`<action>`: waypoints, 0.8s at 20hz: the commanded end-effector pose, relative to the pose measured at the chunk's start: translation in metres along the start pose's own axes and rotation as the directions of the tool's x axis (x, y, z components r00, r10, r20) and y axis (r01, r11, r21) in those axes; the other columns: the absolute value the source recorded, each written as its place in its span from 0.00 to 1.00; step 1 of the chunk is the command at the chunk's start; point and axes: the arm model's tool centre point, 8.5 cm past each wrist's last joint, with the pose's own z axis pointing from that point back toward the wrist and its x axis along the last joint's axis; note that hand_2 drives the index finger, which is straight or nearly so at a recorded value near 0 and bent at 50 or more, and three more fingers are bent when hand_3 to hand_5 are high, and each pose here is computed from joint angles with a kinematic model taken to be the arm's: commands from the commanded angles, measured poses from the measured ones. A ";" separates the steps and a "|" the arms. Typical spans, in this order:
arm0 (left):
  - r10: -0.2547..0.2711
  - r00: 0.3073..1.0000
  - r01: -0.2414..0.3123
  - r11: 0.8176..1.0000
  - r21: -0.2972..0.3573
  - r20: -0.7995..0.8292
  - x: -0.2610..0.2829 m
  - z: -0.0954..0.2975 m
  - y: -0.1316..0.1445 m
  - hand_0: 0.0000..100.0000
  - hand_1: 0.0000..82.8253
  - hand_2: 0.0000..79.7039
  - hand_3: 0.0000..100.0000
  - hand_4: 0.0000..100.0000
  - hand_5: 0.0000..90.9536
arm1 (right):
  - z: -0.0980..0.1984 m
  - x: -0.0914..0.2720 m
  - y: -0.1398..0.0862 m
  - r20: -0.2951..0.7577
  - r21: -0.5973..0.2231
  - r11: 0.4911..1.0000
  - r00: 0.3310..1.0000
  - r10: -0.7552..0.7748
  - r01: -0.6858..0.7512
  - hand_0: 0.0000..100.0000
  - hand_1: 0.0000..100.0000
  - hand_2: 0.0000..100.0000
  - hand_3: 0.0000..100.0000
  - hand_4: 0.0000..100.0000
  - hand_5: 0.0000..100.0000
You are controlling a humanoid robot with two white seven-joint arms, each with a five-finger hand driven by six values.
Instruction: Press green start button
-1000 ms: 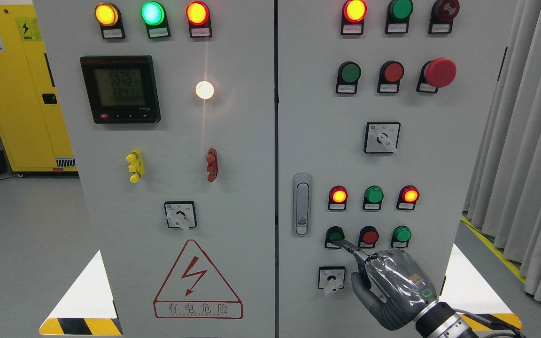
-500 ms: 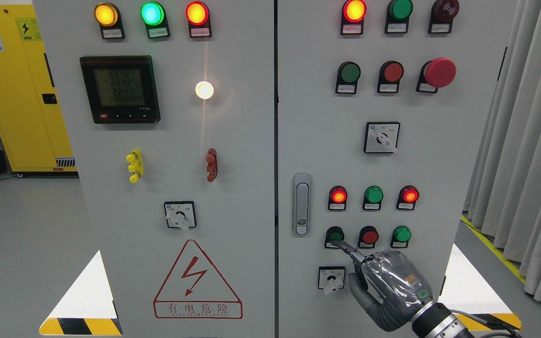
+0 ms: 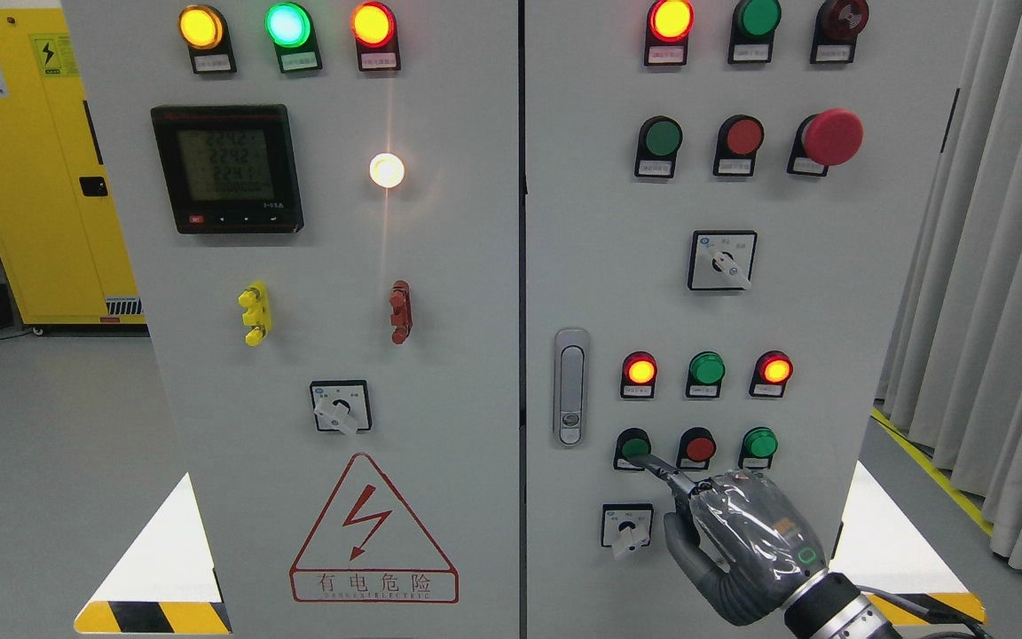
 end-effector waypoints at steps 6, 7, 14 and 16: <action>-0.004 0.998 0.004 1.000 -0.001 0.056 0.028 -0.002 0.001 0.12 0.67 0.00 0.00 0.00 0.00 | 0.020 0.031 -0.029 0.136 -0.143 0.984 0.987 -0.088 0.107 1.00 0.76 0.00 0.86 0.93 1.00; -0.004 0.998 0.004 1.000 -0.001 0.056 0.028 -0.002 0.001 0.12 0.67 0.00 0.00 0.00 0.00 | 0.023 0.031 -0.029 0.144 -0.155 0.977 0.981 -0.126 0.149 1.00 0.76 0.00 0.86 0.93 1.00; -0.004 0.998 0.004 1.000 -0.001 0.056 0.028 -0.002 0.001 0.12 0.67 0.00 0.00 0.00 0.00 | 0.044 0.032 -0.008 0.187 -0.178 0.817 0.834 -0.519 0.548 0.87 0.56 0.00 0.56 0.57 0.56; -0.004 0.998 0.004 1.000 -0.001 0.056 0.028 -0.002 0.001 0.12 0.67 0.00 0.00 0.00 0.00 | 0.054 0.036 0.000 0.202 -0.140 0.779 0.788 -0.582 0.612 0.68 0.49 0.00 0.29 0.28 0.26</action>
